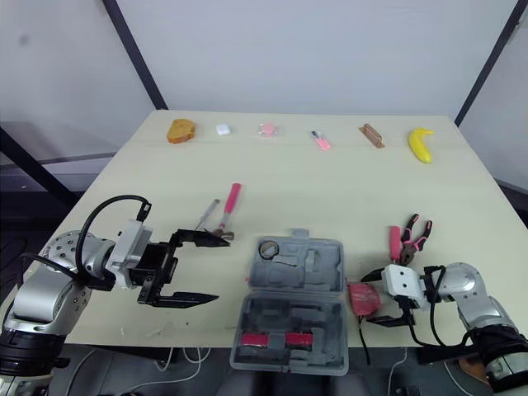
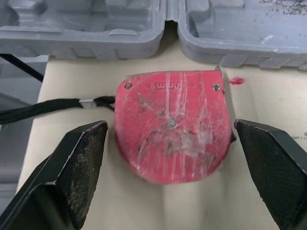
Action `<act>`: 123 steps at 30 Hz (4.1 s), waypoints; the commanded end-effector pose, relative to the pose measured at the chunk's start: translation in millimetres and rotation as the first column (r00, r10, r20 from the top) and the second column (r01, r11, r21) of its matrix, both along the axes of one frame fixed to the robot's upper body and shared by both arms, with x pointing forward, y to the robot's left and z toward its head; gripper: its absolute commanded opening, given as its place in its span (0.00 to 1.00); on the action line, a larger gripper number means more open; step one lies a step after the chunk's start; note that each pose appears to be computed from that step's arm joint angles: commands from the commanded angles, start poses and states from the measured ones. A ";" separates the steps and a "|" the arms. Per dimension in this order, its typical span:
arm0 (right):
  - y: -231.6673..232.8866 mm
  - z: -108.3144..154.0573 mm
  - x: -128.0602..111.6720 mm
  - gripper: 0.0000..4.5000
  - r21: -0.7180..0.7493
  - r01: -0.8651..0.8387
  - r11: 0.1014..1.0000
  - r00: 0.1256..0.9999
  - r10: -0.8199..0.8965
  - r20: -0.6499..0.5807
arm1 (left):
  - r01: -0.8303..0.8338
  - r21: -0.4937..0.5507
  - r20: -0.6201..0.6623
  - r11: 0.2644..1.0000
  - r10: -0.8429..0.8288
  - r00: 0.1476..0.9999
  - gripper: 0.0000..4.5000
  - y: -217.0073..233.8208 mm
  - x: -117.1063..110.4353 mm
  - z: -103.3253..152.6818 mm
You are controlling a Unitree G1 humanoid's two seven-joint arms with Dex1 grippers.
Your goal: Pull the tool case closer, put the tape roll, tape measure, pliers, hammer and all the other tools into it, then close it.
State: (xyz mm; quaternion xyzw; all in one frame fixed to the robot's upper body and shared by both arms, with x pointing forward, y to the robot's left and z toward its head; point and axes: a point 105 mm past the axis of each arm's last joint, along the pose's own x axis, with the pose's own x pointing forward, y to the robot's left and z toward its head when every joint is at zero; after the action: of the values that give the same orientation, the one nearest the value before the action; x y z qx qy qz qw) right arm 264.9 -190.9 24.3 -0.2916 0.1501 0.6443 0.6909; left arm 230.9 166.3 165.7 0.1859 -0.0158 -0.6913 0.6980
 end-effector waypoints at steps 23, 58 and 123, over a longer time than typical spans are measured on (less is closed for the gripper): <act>-17.7 35.9 8.9 0.64 -0.066 0.101 0.993 0.989 -0.093 0.119 | 0.052 -0.019 0.031 0.998 -0.051 0.998 1.00 0.5 -2.8 11.6; 108.1 76.2 63.8 0.64 -0.532 0.168 0.830 0.982 -0.092 0.167 | -0.139 -0.102 0.028 0.985 0.142 0.989 1.00 5.4 4.5 1.1; 80.8 80.6 56.3 0.40 0.452 0.372 0.811 0.896 -0.441 0.054 | -0.162 -0.120 0.005 0.979 0.163 0.987 1.00 7.5 5.1 -1.1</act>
State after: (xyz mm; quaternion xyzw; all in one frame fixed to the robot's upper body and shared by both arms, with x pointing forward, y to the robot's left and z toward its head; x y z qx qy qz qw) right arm 320.3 -109.1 96.0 -0.1469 0.0406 0.4763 0.8660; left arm 235.1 171.8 156.2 0.1464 -0.0286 -0.6358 0.7573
